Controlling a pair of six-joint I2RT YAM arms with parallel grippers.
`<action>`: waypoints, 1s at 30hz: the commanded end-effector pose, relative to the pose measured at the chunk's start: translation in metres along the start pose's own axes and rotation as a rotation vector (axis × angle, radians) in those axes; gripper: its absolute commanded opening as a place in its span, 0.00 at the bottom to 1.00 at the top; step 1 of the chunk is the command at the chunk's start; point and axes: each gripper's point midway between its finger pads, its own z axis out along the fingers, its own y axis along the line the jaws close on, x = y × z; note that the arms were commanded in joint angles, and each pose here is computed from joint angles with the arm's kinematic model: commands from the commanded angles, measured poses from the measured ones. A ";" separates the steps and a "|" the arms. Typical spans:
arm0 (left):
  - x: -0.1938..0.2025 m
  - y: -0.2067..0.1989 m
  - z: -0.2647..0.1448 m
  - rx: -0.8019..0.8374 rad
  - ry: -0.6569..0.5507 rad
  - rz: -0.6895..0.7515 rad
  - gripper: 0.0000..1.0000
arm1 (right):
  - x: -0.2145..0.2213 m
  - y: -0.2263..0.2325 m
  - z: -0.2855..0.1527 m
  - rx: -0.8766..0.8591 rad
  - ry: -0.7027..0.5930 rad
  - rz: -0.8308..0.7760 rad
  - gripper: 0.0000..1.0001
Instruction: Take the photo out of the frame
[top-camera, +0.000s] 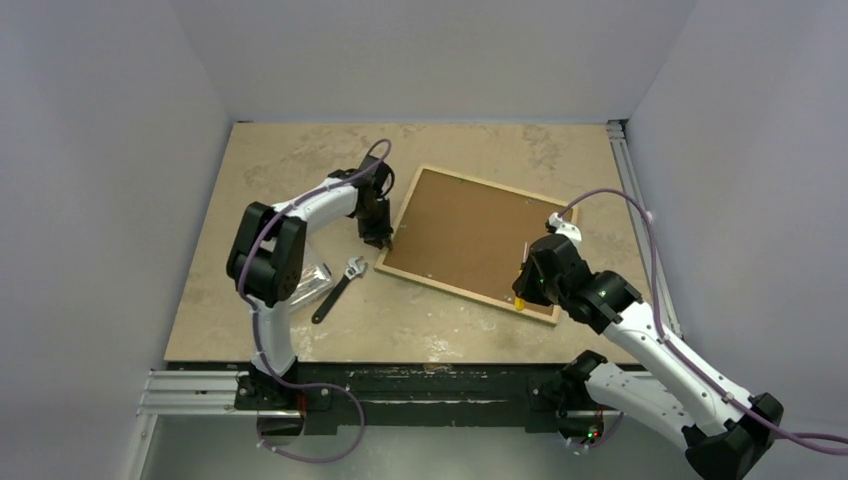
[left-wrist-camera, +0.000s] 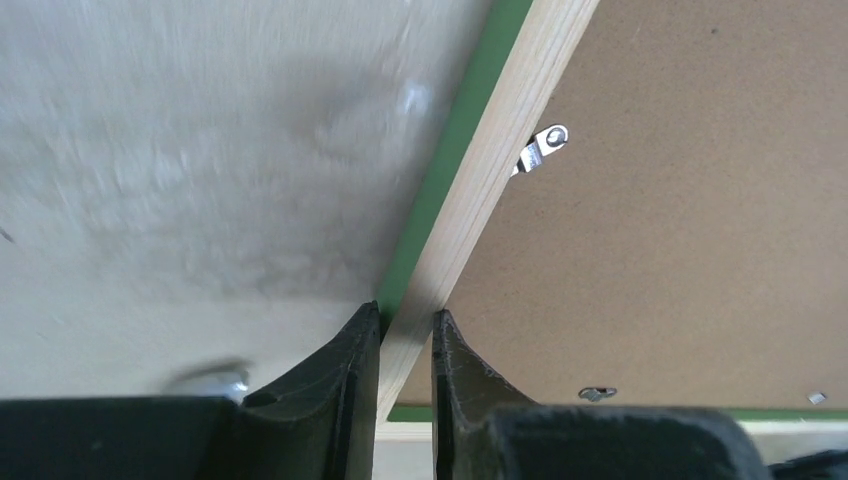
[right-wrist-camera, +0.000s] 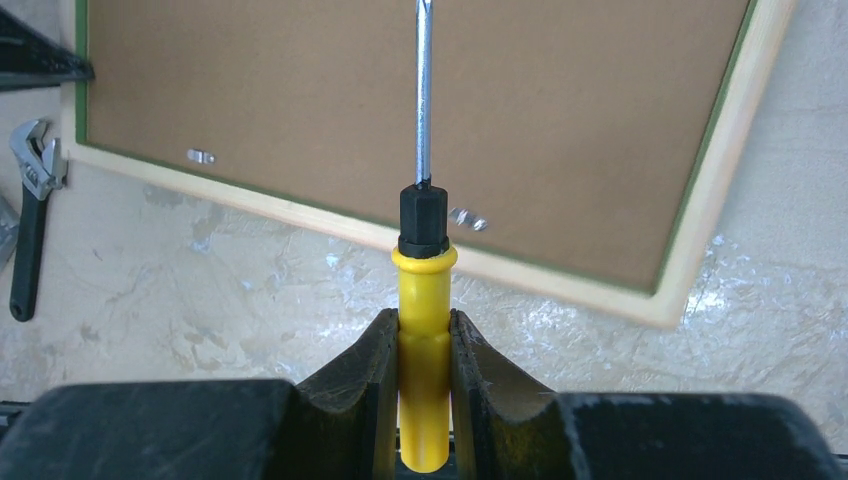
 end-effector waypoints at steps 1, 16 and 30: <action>0.034 -0.026 -0.004 0.151 0.031 -0.403 0.00 | -0.004 0.010 0.009 -0.022 -0.007 0.014 0.00; 0.136 -0.149 -0.025 0.406 0.089 -0.390 0.00 | 0.011 0.029 0.029 -0.089 0.086 -0.056 0.00; 0.114 -0.110 -0.162 0.771 -0.069 -0.056 0.72 | 0.059 0.101 0.026 -0.476 0.191 -0.249 0.00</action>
